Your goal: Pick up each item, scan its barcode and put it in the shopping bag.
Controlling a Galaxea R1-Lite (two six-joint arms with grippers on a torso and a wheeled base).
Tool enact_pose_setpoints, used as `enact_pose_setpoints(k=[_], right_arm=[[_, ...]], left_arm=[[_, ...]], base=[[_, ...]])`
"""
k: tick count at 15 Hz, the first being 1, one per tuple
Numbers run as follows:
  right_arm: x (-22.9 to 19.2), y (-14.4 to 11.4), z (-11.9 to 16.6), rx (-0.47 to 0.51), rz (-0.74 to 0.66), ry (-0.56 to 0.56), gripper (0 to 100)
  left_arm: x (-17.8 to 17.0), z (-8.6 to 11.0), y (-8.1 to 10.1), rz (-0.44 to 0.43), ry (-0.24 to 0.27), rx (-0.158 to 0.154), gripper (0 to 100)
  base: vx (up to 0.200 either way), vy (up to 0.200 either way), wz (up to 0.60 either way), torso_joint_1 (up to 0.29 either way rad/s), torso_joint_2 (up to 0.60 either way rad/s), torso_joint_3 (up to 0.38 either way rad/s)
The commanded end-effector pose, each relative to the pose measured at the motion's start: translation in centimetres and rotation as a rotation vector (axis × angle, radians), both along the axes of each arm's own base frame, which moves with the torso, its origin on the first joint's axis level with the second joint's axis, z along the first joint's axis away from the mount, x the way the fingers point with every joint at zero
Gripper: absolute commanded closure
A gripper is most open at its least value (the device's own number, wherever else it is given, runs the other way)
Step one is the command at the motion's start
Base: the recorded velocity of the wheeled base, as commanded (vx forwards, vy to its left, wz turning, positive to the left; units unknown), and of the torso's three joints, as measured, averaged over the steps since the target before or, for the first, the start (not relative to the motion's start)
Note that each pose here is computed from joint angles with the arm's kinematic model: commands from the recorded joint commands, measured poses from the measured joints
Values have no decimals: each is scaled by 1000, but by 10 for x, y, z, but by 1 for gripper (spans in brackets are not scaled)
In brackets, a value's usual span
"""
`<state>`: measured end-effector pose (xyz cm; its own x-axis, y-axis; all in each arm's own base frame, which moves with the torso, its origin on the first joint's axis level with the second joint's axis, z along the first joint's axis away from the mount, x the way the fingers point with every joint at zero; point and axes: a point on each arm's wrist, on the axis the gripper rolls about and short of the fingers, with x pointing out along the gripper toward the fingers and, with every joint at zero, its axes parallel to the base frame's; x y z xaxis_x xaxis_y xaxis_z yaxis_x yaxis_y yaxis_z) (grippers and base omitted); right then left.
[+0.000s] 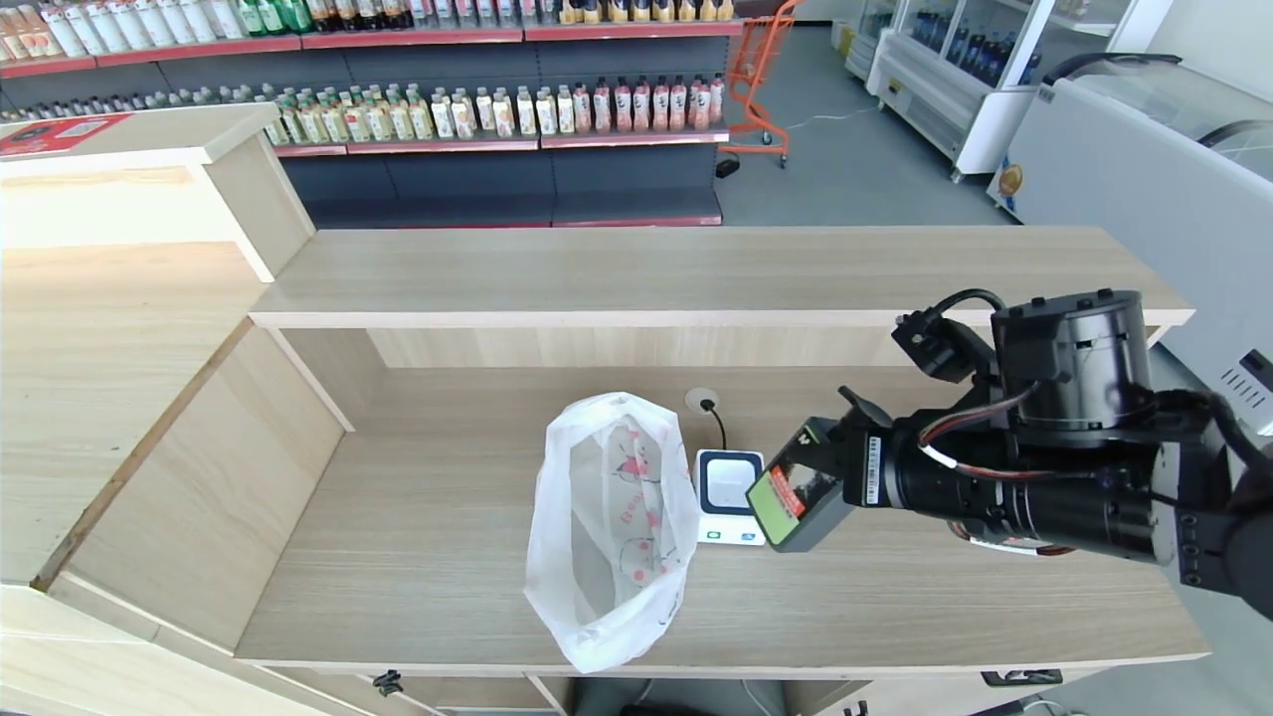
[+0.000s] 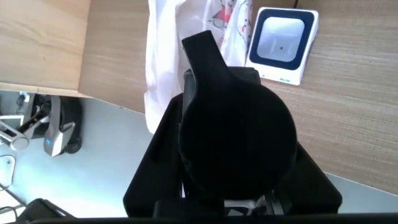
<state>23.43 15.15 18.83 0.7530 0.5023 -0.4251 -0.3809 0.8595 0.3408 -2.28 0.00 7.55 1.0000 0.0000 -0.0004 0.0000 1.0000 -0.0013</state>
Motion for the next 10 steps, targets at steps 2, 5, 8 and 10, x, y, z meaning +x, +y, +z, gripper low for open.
enact_pose_setpoints(k=[2, 5, 8, 10], right_arm=[[17, 11, -29, -79, 11, 61, 100], [41, 27, -60, -131, 53, 4, 100], [65, 55, -88, -137, 113, -31, 100], [92, 75, -109, -144, 128, -72, 100]], left_arm=[[0, 0, 0, 0, 0, 0, 0], [0, 0, 0, 0, 0, 0, 0], [0, 0, 0, 0, 0, 0, 0], [0, 0, 0, 0, 0, 0, 0]], base=[[0, 0, 0, 0, 0, 0], [0, 0, 0, 0, 0, 0], [0, 0, 0, 0, 0, 0], [0, 0, 0, 0, 0, 0]])
